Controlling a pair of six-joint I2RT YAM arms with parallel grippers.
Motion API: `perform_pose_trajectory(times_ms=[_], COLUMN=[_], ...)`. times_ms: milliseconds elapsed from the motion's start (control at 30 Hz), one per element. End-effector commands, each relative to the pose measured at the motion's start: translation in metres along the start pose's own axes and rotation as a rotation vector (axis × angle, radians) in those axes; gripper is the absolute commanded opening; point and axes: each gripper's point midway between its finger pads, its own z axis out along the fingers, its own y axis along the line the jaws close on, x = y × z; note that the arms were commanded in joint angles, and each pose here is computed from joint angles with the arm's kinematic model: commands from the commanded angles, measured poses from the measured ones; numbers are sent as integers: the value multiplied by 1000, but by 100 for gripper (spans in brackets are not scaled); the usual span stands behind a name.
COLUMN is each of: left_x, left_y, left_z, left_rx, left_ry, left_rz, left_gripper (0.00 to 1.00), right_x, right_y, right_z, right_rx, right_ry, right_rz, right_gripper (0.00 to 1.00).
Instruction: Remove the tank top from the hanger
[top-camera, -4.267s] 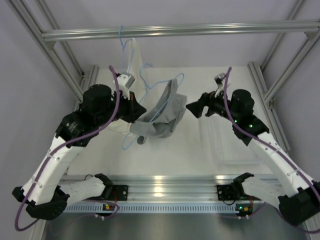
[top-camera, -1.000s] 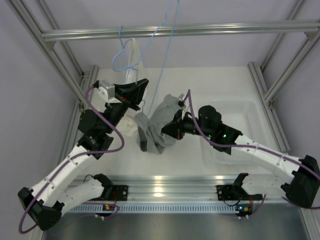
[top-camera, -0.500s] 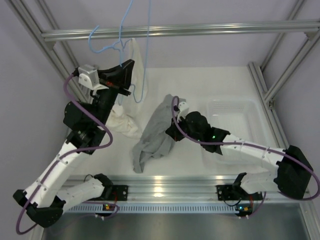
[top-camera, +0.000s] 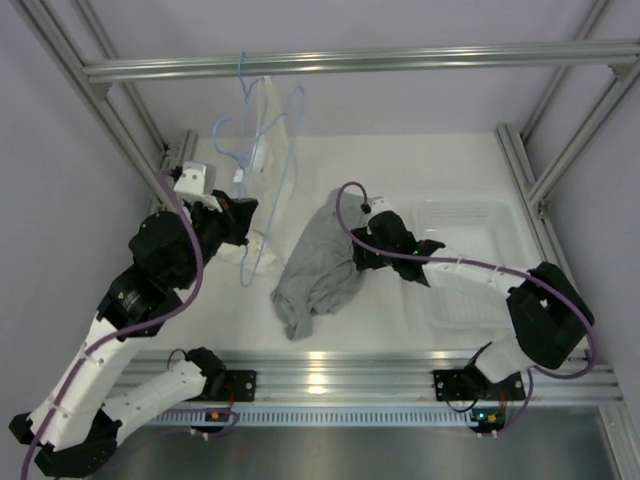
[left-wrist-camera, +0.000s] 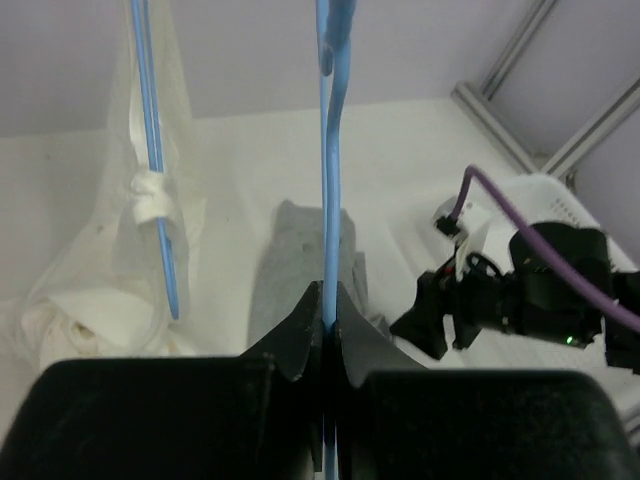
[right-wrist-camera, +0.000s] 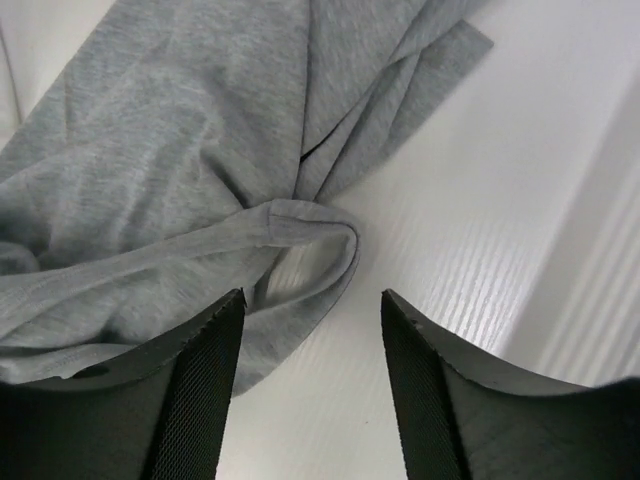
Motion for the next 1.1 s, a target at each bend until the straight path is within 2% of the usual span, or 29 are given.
perform_pose_trajectory(times_ms=[0,67,100,200,300,333,400,433,467,533,600,667,700,767,967,1067], left_x=[30,42,36,36,27,34,11,19,-6,-6,-28,-23,-36,-21,-23,-7], left_y=[1,-2,-9,-9,-8,-5,-4,3,0,-3,-8,-5,-8,-2,17,27], left_z=[-5,-3,-3,6,25,42,61,81,88,109,117,134,138,154,187,199], left_rx=[-25,-16,8,-20,-58,-97,-141,-197,-210,-223,-216,-246,-248,-284,-345,-358], left_ry=[201,280,281,308,302,331,287,316,261,272,225,241,214,268,260,305], left_rz=[-3,5,-7,-24,-10,12,33,65,63,81,84,107,106,129,100,79], left_gripper=[0,0,0,0,0,0,0,0,0,0,0,0,0,0,0,0], right_x=[-57,-74,-84,-95,-103,-108,-110,-114,-115,-114,-111,-105,-105,-102,-104,-102], right_y=[8,6,5,-2,-9,-10,-9,-10,-10,-15,-22,-30,-32,-34,-30,-27], right_z=[-31,-56,-72,-96,-121,-132,-144,-154,-159,-172,-177,-181,-183,-184,-183,-180], right_rx=[-14,-14,-17,9,22,16,7,-3,-5,-1,30,55,57,64,44,34], right_ry=[-156,-219,-256,-295,-340,-363,-371,-395,-404,-422,-429,-429,-434,-432,-429,-416], right_rz=[25,25,21,10,10,14,14,20,25,29,30,32,31,32,21,17], right_gripper=[62,67,80,84,99,99,99,99,99,99,99,99,99,99,99,99])
